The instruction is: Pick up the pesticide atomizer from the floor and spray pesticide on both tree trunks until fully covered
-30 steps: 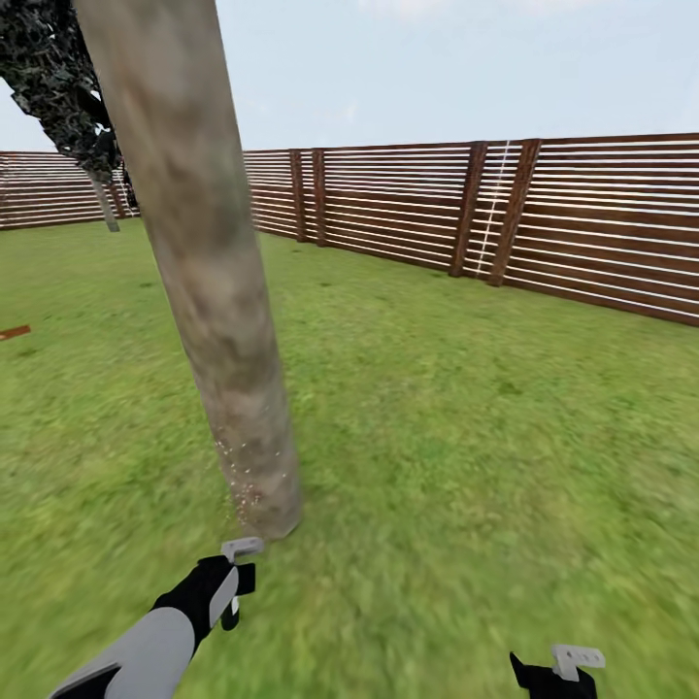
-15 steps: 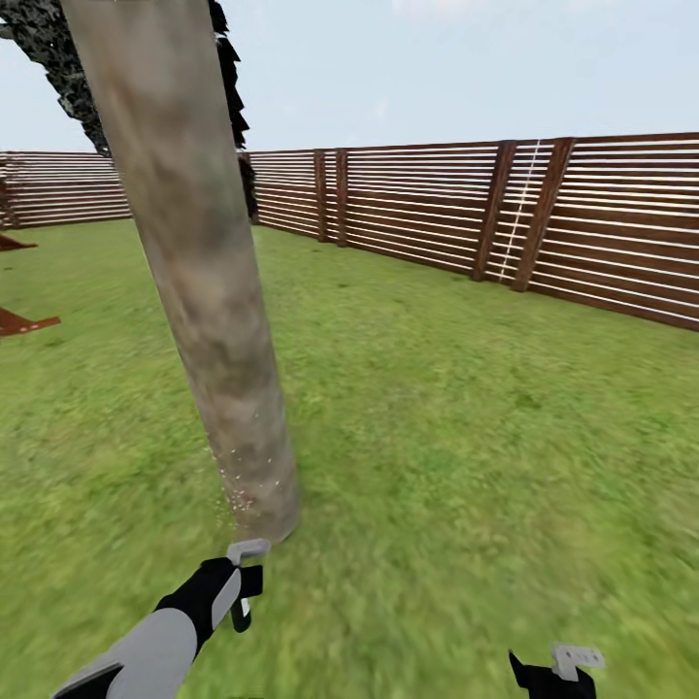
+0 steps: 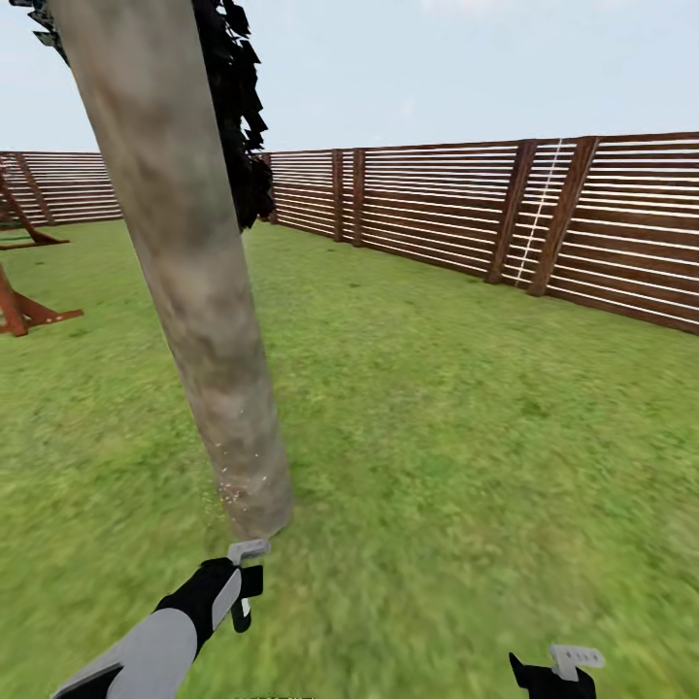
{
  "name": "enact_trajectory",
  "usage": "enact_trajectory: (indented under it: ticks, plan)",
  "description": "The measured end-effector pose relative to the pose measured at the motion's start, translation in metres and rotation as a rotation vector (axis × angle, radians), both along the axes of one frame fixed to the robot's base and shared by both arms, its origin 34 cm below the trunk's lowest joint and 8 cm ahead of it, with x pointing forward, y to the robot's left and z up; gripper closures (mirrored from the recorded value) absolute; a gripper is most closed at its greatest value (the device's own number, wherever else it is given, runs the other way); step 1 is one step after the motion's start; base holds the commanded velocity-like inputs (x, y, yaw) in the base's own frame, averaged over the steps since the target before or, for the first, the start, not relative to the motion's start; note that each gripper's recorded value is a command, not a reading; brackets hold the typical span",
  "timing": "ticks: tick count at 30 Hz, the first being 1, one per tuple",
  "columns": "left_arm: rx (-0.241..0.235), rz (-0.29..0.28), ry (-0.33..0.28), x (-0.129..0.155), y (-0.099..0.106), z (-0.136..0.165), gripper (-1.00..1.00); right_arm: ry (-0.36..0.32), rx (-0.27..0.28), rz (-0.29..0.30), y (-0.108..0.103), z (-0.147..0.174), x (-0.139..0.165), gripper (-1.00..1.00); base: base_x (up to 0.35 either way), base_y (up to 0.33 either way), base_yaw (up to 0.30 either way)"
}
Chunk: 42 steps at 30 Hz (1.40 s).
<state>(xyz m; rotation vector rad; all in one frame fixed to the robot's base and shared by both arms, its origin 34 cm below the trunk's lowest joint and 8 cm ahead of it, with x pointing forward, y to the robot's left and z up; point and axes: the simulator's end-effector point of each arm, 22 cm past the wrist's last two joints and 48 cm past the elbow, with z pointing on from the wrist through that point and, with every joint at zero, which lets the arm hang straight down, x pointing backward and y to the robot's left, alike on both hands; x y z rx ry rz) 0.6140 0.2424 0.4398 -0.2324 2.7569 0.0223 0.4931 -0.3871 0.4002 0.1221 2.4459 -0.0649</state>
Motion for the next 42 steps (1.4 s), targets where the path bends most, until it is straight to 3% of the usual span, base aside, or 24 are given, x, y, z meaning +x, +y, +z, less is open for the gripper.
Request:
enact_trajectory:
  ticks: [16, 28, 35, 42]
  plan:
    - [-0.002, -0.001, 0.0, 0.0002, -0.0012, 0.0001, 1.0, 0.0, 0.0, 0.0, 0.0, 0.0, 0.0, -1.0, 0.0, -0.275, 0.275]
    - [0.002, 0.001, -0.002, 0.0006, 0.0004, 0.0003, 1.0, 0.0, 0.0, 0.0, 0.0, 0.0, 0.0, -1.0, 0.073, -0.273, 0.034]
    - [0.003, 0.003, -0.003, 0.0011, 0.002, 0.0006, 1.0, 0.0, 0.0, 0.0, 0.0, 0.0, 0.0, -1.0, 0.132, -0.269, 0.244]
    - [0.007, 0.014, -0.015, 0.0048, 0.008, 0.0029, 1.0, 0.0, 0.0, -0.001, -0.0002, 0.0, 0.0, -1.0, 0.007, -0.014, 0.152]
